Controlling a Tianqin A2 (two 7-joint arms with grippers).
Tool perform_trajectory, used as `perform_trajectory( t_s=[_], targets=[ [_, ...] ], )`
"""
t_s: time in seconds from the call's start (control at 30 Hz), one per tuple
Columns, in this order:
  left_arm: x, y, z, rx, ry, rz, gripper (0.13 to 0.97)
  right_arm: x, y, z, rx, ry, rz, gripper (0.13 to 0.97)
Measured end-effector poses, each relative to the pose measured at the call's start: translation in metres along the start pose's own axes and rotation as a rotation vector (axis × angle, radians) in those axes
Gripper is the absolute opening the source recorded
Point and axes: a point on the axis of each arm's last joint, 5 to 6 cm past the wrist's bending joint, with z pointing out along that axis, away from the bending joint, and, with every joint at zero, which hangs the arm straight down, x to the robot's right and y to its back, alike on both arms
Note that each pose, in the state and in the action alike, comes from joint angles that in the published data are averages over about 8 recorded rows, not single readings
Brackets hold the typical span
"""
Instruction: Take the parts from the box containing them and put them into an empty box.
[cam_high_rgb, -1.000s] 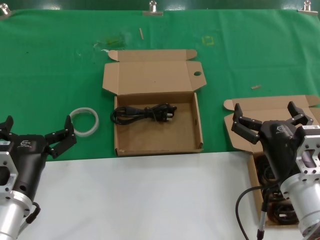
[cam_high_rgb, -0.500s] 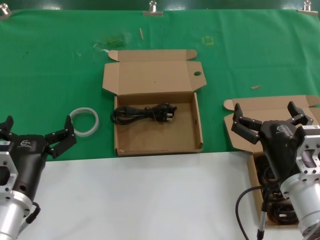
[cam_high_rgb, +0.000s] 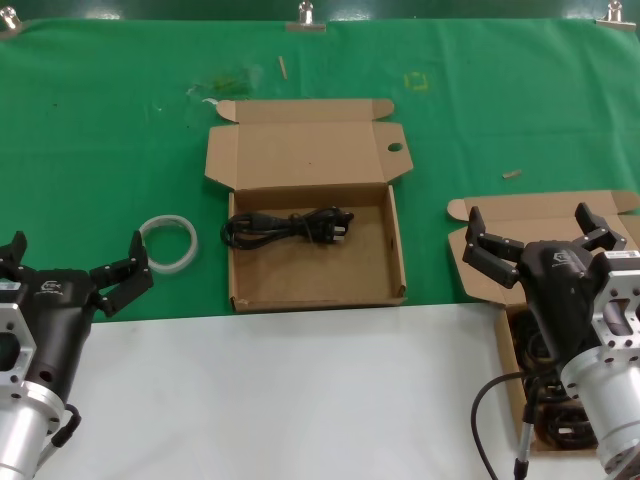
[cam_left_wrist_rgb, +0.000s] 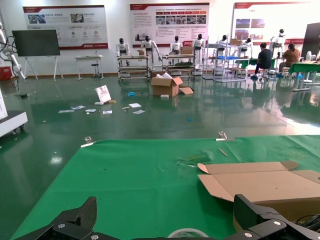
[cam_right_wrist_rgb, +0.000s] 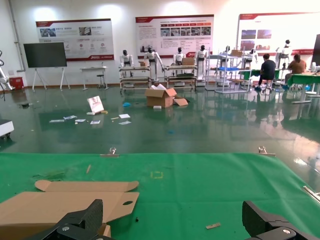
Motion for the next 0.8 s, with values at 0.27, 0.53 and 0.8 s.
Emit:
perform_trajectory(
  t_s=[0.27, 0.53, 0.8],
  targets=[
    [0.0, 0.0, 0.0, 0.0, 0.0, 0.0, 0.965, 0.0, 0.0, 0.0, 0.0, 0.0, 0.0, 0.966],
    [0.0, 0.0, 0.0, 0.0, 0.0, 0.0, 0.965, 0.0, 0.0, 0.0, 0.0, 0.0, 0.0, 0.966],
    [0.0, 0.0, 0.0, 0.0, 0.0, 0.0, 0.965, 0.0, 0.0, 0.0, 0.0, 0.0, 0.0, 0.966]
  ],
)
